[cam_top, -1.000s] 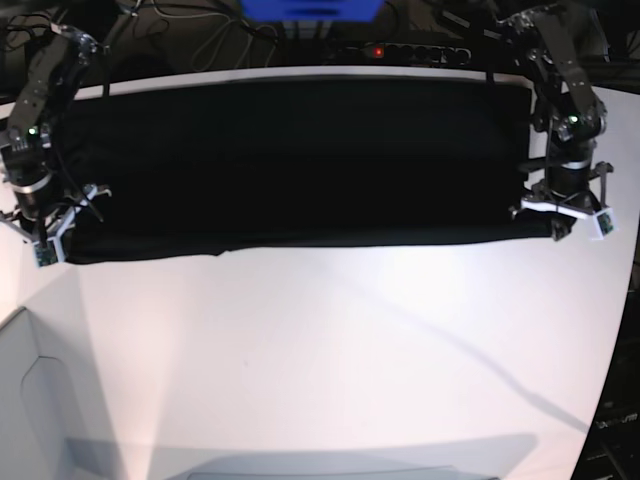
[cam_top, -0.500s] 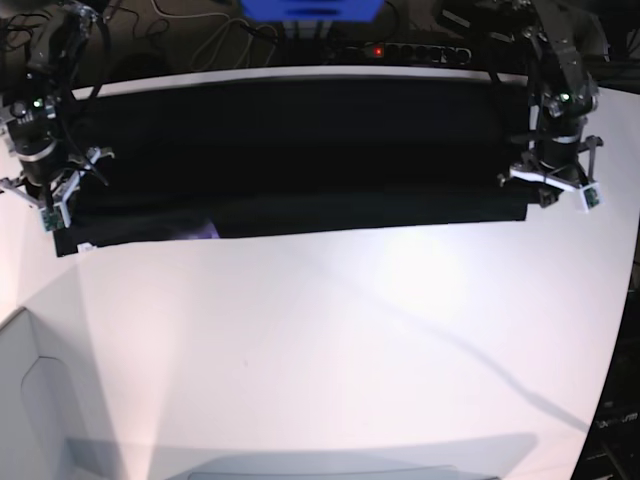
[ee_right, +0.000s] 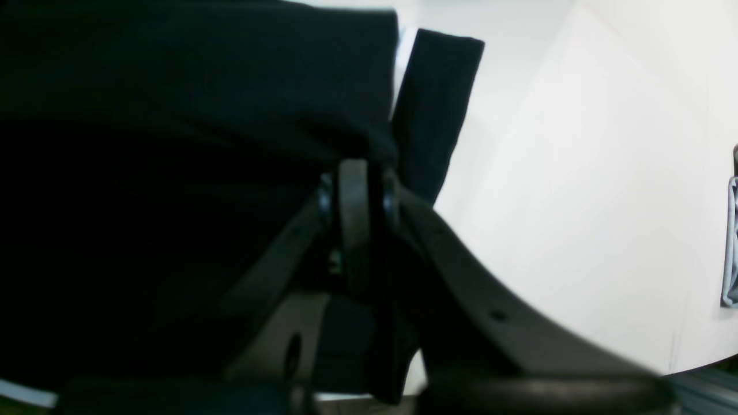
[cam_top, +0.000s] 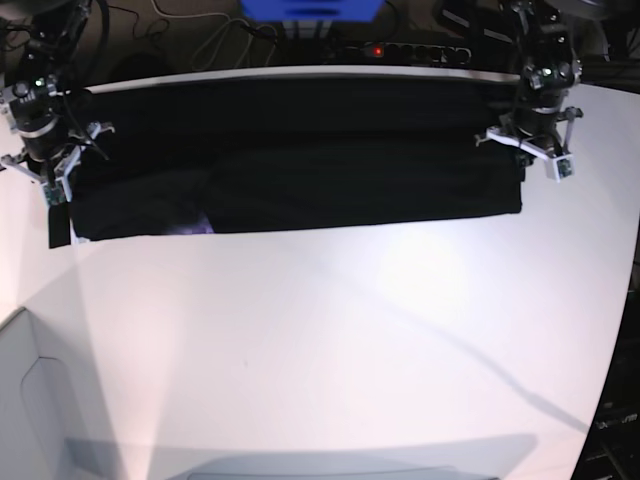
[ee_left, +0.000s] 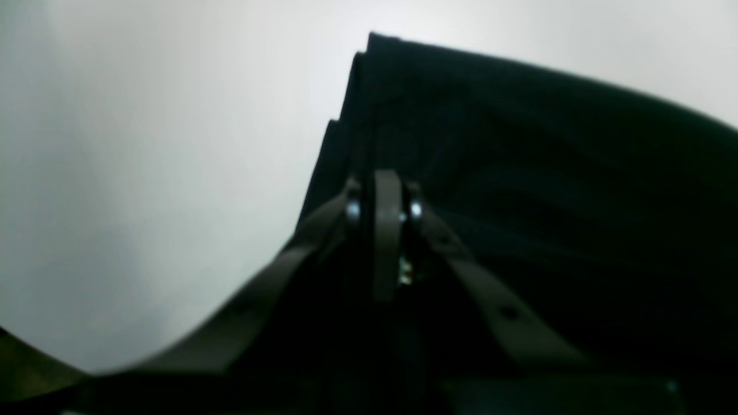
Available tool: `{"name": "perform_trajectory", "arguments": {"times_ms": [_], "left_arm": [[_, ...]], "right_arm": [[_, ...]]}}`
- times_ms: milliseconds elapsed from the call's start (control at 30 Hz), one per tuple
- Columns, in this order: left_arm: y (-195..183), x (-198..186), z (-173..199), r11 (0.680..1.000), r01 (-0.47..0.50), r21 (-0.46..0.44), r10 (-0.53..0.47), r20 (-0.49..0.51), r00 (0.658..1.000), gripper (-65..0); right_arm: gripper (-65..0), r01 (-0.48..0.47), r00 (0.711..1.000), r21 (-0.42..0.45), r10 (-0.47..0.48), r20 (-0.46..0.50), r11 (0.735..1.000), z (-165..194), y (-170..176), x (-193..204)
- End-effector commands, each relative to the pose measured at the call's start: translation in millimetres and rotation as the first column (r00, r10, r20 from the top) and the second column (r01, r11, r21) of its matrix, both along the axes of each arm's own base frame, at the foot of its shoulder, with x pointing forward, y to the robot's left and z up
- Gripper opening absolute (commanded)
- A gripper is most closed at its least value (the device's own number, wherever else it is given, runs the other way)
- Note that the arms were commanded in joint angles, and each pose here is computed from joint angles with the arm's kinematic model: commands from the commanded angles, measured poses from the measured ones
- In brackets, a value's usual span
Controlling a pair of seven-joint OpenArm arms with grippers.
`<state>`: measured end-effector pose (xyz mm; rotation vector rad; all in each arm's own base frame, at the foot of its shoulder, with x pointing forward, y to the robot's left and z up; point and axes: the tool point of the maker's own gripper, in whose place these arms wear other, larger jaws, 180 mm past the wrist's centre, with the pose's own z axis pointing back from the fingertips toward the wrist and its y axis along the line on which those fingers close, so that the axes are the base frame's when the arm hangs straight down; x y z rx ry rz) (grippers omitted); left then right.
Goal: Fold the T-shirt properly
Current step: 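Pull the hem toward the folded edge with both grippers, then lower the hem onto the folded edge and release with both grippers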
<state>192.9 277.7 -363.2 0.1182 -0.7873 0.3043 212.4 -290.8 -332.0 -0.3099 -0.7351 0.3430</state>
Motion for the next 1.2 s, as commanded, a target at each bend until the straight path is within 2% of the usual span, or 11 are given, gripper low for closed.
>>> {"name": "perform_trajectory", "arguments": {"times_ms": [0, 267, 633, 767, 900, 1000, 1067, 1167], "left_arm": [[5.4, 0.1, 2.8, 1.0, 0.0, 0.022, 0.0, 0.011, 1.0, -65.0], [11.6, -9.8, -20.5, 1.0, -0.023, -0.002, 0.023, -0.05, 0.998, -65.0], [15.4, -1.7, -15.0, 1.0, -0.024, 0.013, 0.024, -0.029, 0.999, -65.0], [15.6, 0.7, -14.5, 1.0, -0.025, 0.012, 0.025, -0.024, 0.999, -65.0], [14.0, 1.0, -15.1, 1.0, -0.021, 0.01, 0.021, -0.025, 0.999, -65.0], [13.0, 1.2, -15.4, 1.0, -0.018, 0.008, 0.019, -0.026, 0.999, -65.0], [13.1, 1.5, -15.6, 1.0, -0.019, 0.008, 0.019, -0.026, 0.999, -65.0], [15.0, 2.4, -22.7, 1.0, -0.029, -0.001, 0.029, -0.038, 0.999, -65.0]], "right_arm": [[-65.0, -0.022, 1.0, -0.02, 0.022, 0.01, 1.0, 5.9, -2.1, -1.4], [-65.0, -0.031, 0.998, -0.012, 0.03, -0.052, 0.999, -7.0, 2.2, -22.6], [-65.0, -0.026, 0.994, -0.003, 0.026, -0.104, 1.0, -19.9, -0.2, -36.1], [-65.0, -0.008, 0.988, 0.012, 0.01, -0.155, 1.0, -38.0, -10.9, -40.6], [-65.0, 0.013, 0.987, 0.053, -0.004, -0.159, 0.999, -53.9, -14.4, -39.4], [-65.0, 0.01, 0.983, 0.051, -0.001, -0.181, 0.999, -59.5, -18.9, -41.6], [-60.7, 0.011, 0.983, 0.051, -0.002, -0.183, 0.999, -60.2, -20.1, -41.2], [-50.0, 0.011, 0.983, 0.048, -0.002, -0.183, 0.999, -59.6, -20.6, -41.0]]}}
